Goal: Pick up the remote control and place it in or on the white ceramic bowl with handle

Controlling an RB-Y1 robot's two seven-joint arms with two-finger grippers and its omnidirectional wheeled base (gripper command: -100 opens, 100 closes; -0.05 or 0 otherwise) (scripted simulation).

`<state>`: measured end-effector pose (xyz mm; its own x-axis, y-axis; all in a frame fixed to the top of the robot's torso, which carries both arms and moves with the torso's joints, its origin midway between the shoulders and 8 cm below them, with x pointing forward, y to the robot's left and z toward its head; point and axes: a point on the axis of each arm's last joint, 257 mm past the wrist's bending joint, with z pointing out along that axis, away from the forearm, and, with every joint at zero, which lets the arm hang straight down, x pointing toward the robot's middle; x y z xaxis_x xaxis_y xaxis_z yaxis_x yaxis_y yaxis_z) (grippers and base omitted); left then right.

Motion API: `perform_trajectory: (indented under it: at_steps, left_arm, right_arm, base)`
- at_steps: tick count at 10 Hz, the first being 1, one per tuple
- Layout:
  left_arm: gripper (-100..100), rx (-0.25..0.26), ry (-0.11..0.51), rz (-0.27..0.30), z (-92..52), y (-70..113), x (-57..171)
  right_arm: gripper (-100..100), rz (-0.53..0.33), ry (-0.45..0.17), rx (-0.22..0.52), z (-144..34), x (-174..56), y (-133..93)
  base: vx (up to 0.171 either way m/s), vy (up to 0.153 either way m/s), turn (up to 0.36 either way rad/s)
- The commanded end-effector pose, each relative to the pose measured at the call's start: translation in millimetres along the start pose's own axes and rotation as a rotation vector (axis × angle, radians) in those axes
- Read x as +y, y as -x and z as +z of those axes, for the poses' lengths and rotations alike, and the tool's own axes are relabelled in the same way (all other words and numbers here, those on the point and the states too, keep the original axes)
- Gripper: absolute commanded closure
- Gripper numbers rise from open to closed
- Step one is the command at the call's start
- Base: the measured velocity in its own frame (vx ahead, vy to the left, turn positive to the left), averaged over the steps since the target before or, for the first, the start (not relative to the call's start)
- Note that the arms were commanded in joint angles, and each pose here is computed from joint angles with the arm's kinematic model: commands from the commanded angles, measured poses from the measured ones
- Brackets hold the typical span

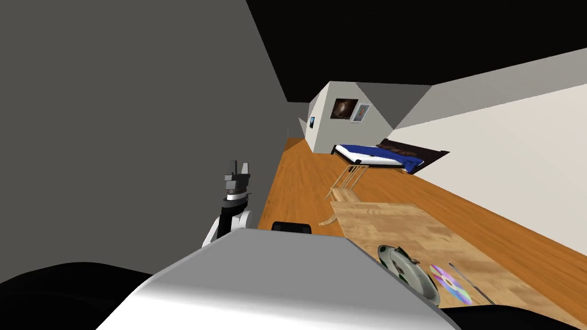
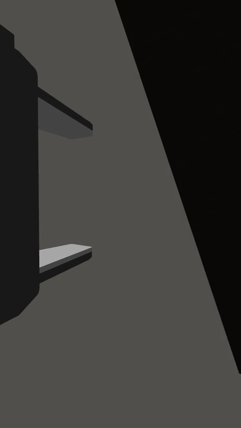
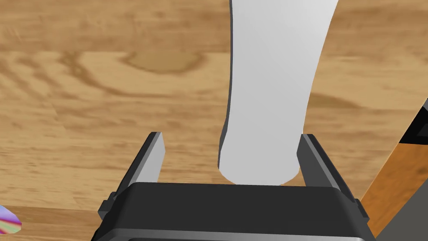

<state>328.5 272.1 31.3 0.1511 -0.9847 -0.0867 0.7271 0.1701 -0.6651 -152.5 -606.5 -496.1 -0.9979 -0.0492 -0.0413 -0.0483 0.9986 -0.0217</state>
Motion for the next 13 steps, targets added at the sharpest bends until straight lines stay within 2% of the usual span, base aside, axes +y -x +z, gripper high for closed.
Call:
perform_trajectory:
  at_steps: [1, 4, 12, 13]
  left_arm:
    - [0, 0.000, 0.000, 0.000, 0.0, 0.0, 0]
    - [0, 0.000, 0.000, 0.000, 0.0, 0.0, 0]
    - [0, 0.000, 0.000, 0.000, -0.1, 0.1, 0]
    - [0, 0.000, 0.000, 0.000, -0.1, 0.1, 0]
  right_arm:
    - [-100, 0.059, 0.007, -0.002, 2.5, 11, -18]
    - [-100, 0.162, -0.005, -0.006, 6.6, 23, -43]
    - [-100, 0.166, -0.007, -0.002, 6.2, 23, -46]
    - [-100, 0.171, -0.020, 0.004, 15.0, 27, -47]
  base:
    - [-0.080, 0.029, 0.541]
    - [-0.025, 0.082, 0.233]
    - [-0.002, 0.005, 0.015]
    - [0.001, -0.015, 0.059]
